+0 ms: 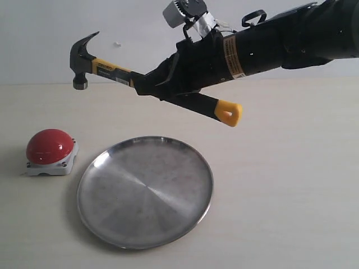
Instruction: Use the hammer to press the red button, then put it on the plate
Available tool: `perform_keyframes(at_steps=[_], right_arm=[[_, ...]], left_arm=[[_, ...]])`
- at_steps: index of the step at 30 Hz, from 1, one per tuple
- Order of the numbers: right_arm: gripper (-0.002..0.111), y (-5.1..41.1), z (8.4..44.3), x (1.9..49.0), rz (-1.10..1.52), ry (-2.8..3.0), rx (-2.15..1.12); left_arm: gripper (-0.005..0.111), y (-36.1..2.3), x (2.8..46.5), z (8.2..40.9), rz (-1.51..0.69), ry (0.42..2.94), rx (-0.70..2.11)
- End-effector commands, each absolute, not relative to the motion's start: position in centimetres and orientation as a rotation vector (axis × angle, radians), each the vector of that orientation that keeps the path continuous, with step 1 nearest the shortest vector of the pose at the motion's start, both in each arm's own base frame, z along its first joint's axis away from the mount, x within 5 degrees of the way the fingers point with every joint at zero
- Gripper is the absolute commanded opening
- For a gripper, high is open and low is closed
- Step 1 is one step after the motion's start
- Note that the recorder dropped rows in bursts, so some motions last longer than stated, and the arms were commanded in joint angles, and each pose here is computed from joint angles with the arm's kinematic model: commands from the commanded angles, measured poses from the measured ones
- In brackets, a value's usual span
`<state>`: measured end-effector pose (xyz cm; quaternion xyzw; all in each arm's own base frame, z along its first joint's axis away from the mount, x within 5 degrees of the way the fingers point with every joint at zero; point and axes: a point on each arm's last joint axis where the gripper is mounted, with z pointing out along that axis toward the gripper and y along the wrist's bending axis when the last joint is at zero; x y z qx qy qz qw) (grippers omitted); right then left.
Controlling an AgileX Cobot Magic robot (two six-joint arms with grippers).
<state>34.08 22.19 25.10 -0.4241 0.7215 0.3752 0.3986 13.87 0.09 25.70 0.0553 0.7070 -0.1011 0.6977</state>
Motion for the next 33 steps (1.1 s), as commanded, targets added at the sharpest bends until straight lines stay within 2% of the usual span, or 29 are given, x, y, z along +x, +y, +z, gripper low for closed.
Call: perform_keyframes(at_steps=[1,9,16,20,28,33], right_arm=[[0.0,22.1,26.4,32.7,1.032,1.754,-1.009],[0.0,24.1,24.0,29.6,0.93,1.775,-1.061],[0.0,27.0,23.6,27.2,0.919,1.747,-1.093],[0.0,27.7,23.5,27.0,0.855,1.761,-1.058],[0.0,27.7,24.0,27.5,0.885,1.767,-0.932],[0.0,27.7,24.2,27.7,0.888,1.759,-0.897]], left_arm=[[0.0,0.0,11.6,25.2,-0.15,1.567,0.032],[0.0,-0.5,8.8,24.2,-0.117,1.529,-0.053],[0.0,-0.2,8.5,22.0,-0.121,1.586,-0.136],[0.0,0.2,8.5,21.7,-0.107,1.604,-0.196],[0.0,0.1,8.4,21.7,-0.106,1.604,-0.188],[0.0,-0.3,8.4,21.8,-0.234,1.591,-0.232]])
